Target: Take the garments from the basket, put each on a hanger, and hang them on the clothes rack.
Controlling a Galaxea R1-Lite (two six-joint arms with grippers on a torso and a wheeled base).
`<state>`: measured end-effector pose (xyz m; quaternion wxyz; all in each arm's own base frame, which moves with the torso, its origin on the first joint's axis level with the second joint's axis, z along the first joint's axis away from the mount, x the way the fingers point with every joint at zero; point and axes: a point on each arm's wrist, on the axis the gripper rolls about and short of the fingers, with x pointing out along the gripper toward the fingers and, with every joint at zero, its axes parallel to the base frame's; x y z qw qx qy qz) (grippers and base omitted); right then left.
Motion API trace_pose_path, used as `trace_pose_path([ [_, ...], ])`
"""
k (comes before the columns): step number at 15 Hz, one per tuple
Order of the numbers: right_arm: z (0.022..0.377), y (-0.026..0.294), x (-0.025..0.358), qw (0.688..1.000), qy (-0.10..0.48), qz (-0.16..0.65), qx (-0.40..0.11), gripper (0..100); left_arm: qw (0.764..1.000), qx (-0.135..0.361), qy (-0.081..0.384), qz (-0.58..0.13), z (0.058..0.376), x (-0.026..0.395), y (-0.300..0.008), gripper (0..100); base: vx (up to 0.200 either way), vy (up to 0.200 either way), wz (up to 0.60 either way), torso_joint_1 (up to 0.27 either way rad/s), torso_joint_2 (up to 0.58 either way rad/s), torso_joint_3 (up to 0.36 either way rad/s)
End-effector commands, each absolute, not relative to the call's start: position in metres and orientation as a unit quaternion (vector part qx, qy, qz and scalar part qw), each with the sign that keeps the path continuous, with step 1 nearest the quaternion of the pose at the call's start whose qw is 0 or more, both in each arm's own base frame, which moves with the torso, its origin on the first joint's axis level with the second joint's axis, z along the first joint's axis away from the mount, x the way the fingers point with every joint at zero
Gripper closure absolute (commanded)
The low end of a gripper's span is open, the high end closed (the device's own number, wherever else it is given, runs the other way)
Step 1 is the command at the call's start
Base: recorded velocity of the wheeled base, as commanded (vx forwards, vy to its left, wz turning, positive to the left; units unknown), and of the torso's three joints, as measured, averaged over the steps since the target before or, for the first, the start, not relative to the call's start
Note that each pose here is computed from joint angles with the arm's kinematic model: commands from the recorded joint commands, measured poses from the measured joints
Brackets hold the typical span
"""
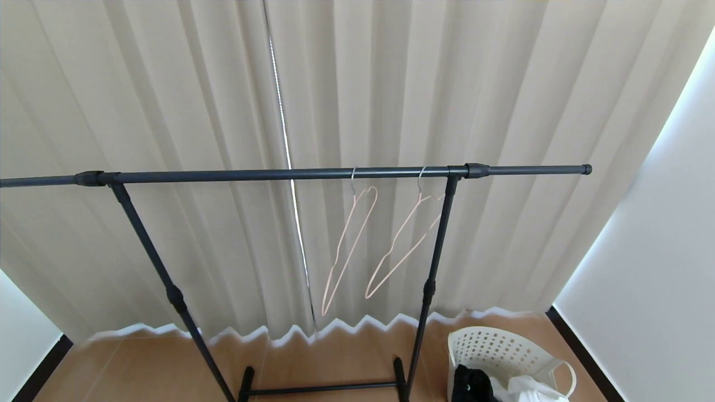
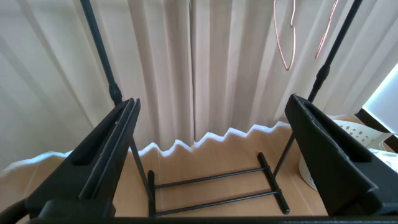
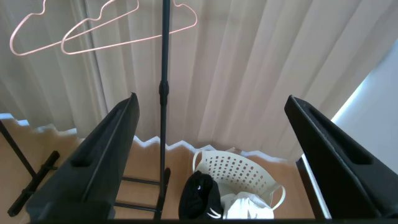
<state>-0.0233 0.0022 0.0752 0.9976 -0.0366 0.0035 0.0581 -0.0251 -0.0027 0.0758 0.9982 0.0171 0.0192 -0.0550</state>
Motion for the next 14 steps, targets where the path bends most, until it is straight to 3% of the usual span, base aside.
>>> trace_pose_path([
  [1, 0.0752, 0.0022, -0.0233, 0.998, 0.003, 0.058, -0.036, 0, 0.998, 0.017, 0.019, -0.055, 0.0762, -0.0252, -0.0027, 0, 0.000, 0.000, 0.00, 0.000, 0.00, 0.000],
  [14, 0.0752, 0.0021, -0.0233, 0.998, 0.003, 0.057, -0.034, 0, 0.997, 0.033, 0.019, -0.061, 0.0756, -0.0251, -0.0029, 0, 0.000, 0.000, 0.00, -0.007, 0.02, 0.009],
])
